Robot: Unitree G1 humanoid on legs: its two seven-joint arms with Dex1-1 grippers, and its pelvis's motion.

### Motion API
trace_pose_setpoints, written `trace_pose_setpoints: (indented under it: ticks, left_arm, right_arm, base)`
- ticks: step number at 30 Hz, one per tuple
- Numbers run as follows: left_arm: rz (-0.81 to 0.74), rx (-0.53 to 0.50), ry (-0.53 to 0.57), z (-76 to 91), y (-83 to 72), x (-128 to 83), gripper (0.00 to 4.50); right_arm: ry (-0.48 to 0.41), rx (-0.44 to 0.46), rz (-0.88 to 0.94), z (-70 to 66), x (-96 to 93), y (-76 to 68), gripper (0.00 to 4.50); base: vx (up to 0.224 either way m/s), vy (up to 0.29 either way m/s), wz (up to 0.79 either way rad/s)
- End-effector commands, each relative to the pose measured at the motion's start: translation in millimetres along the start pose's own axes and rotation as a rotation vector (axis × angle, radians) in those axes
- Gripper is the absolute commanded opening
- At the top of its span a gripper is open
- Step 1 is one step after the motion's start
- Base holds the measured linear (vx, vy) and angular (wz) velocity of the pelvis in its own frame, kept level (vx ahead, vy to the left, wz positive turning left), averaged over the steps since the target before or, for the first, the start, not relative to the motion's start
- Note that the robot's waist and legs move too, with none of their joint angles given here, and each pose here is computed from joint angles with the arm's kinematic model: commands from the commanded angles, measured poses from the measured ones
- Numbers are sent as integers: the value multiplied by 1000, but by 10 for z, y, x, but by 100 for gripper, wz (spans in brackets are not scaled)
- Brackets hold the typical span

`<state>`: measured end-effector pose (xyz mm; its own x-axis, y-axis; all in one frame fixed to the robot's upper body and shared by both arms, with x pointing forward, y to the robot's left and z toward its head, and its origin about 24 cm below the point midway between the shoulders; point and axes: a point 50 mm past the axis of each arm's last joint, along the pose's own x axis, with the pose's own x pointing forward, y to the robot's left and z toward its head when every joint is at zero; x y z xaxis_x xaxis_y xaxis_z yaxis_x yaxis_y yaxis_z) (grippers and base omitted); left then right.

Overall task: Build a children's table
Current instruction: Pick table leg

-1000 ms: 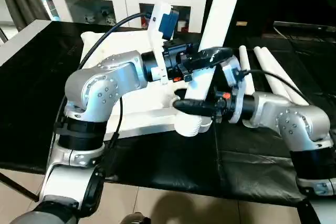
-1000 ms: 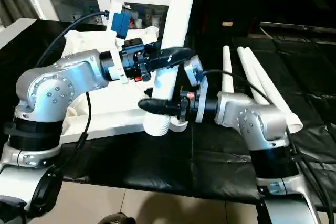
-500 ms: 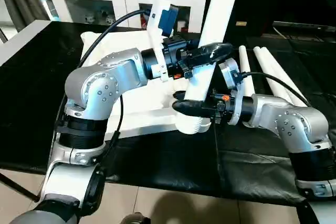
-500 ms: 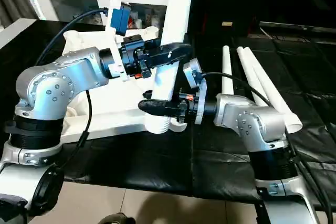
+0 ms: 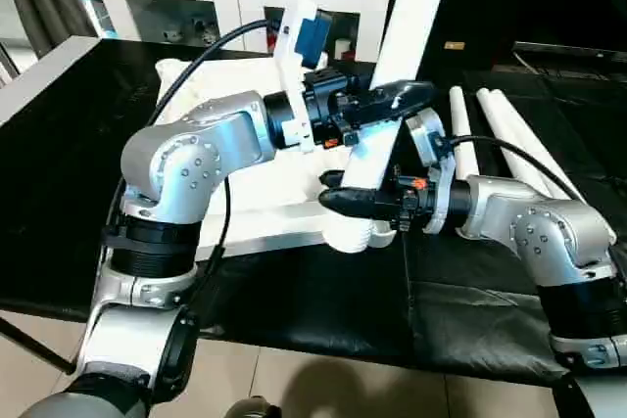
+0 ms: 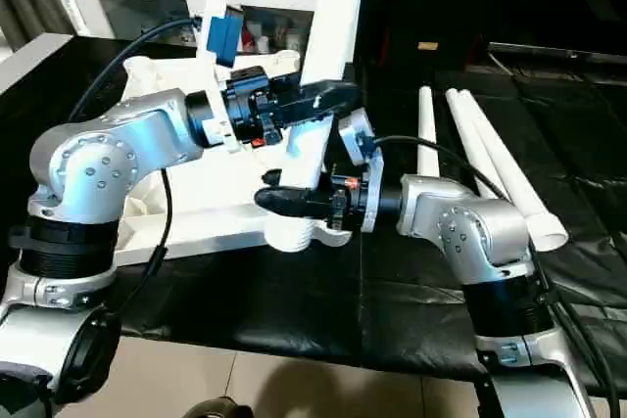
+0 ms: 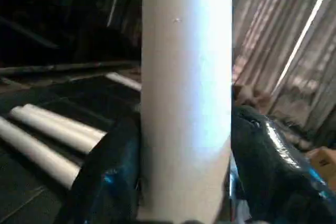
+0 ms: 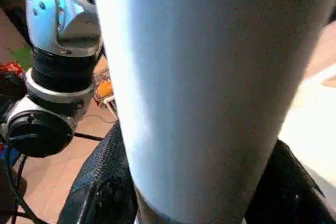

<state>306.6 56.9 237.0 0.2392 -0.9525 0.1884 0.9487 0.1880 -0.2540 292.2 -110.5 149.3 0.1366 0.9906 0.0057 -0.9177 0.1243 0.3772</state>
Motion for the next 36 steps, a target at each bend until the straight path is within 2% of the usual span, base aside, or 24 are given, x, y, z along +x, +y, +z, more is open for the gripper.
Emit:
trace_pose_setpoints:
  ticks: [1, 6, 11, 12, 15, 18, 21, 24, 25, 26, 27, 32, 33, 35, 36]
  left_arm:
    - [-139, 67, -53, 165, -230, 68, 298]
    - [-179, 55, -119, 256, -297, 71, 314]
    - [-130, 12, -169, 314, -230, 67, 314]
    - [-101, 6, -187, 327, -196, 64, 314]
    - [-46, -20, -287, 410, -115, 31, 314]
    - [-47, -42, -344, 475, -100, -21, 314]
    - [-51, -39, -345, 481, -101, -67, 314]
    - [28, 22, -249, 391, -11, -203, 314]
    - [79, 60, -194, 327, 42, -248, 314]
    - [145, 139, -83, 191, 113, -310, 314]
    - [150, 147, -72, 177, 119, -317, 314]
    - [249, 337, 334, -372, 306, -560, 314]
    - [248, 347, 354, -402, 313, -573, 314]
    - [207, 415, 547, -732, 376, -685, 314]
    - [207, 416, 547, -733, 376, -685, 314]
  right_arm:
    - [7, 35, -47, -66, -47, -51, 198]
    - [-3, 33, -83, -102, -36, -78, 197]
    - [-32, 33, -144, -118, -32, -122, 197]
    - [-63, 11, -199, -115, -27, -156, 197]
    - [-118, -1, -279, -110, -12, -211, 197]
    - [-151, -14, -327, -119, -15, -242, 195]
    - [-171, -42, -378, -135, -30, -276, 194]
    - [-190, -104, -556, -193, -125, -391, 194]
    - [-174, -133, -614, -220, -163, -429, 194]
    - [-164, -157, -674, -243, -217, -467, 194]
    - [-163, -159, -679, -245, -222, -471, 194]
    - [-195, -162, -784, -273, -344, -520, 194]
    - [-197, -164, -788, -274, -348, -521, 194]
    - [-217, -182, -799, -295, -369, -506, 194]
    - [-217, -182, -799, -295, -369, -506, 194]
  base:
    - [0, 0, 0]
    - [0, 0, 0]
    - [0, 0, 0]
    - [0, 0, 0]
    - [0, 0, 0]
    - [0, 0, 0]
    - [0, 0, 0]
    - [0, 0, 0]
    - [0, 0, 0]
    - [0, 0, 0]
    - [0, 0, 0]
    - [0, 0, 0]
    - [0, 0, 0]
    - [0, 0, 0]
    - [0, 0, 0]
